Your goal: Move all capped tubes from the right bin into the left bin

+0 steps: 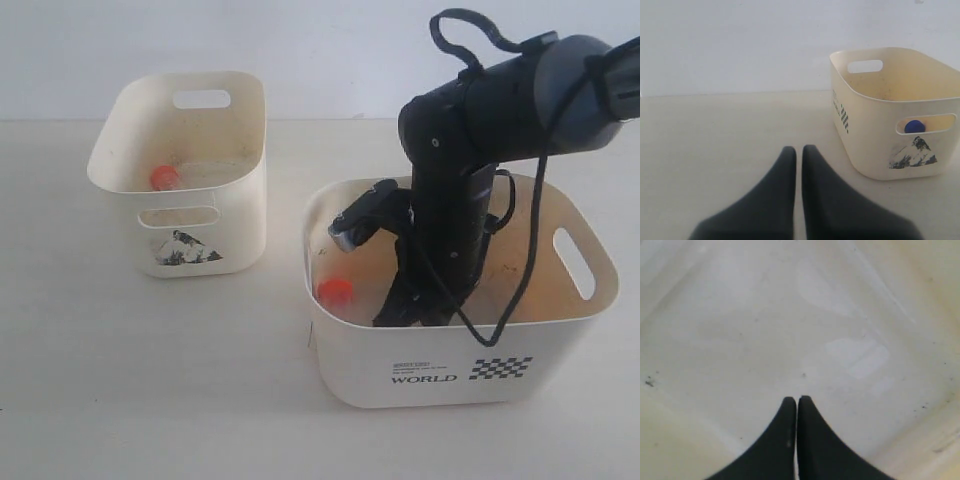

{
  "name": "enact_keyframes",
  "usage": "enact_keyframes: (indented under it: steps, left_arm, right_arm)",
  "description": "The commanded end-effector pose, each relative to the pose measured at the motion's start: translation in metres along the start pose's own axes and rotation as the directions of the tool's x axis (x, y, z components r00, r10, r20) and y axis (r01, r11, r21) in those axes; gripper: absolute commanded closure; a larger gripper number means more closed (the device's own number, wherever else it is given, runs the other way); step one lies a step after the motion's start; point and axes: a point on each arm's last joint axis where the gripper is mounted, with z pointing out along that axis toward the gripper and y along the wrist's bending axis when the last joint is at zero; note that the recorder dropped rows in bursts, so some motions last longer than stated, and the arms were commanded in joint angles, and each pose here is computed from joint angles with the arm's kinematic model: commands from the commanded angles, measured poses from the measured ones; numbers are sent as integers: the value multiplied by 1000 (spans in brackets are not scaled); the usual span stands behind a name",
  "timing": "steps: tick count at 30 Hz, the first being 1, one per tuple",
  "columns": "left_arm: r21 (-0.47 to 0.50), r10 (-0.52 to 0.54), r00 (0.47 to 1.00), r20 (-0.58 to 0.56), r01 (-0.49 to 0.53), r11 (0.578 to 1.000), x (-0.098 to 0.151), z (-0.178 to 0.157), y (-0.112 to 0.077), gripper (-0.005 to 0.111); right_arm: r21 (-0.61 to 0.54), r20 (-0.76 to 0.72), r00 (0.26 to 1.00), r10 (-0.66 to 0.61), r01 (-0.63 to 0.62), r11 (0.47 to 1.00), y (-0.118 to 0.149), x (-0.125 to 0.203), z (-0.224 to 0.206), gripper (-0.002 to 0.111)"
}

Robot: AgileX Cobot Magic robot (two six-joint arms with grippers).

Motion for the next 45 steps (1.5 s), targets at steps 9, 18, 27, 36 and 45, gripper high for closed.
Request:
enact_keyframes:
  steps: [9, 18, 27, 36, 45]
  left_arm:
    - [-1, -7, 1000, 3, 7, 1000, -1, 0, 0, 102]
    - [-1, -7, 1000, 3, 7, 1000, -1, 0, 0, 102]
    - [-1, -7, 1000, 3, 7, 1000, -1, 0, 0, 102]
    - [-1, -7, 1000, 3, 7, 1000, -1, 0, 0, 102]
    - [-1, -7, 1000, 3, 7, 1000, -1, 0, 0, 102]
  right_arm:
    - [-214, 166, 979, 116, -79, 974, -15, 8, -38, 109]
    - [-500, 280, 932, 230, -63, 864, -37, 13, -49, 109]
    - [-498, 238, 939, 247, -101, 862, -40, 9, -24, 109]
    - [-488, 224, 942, 249, -113, 866, -41, 6, -14, 107]
    - [-458, 222, 957, 188, -68, 886, -18, -3, -13, 62]
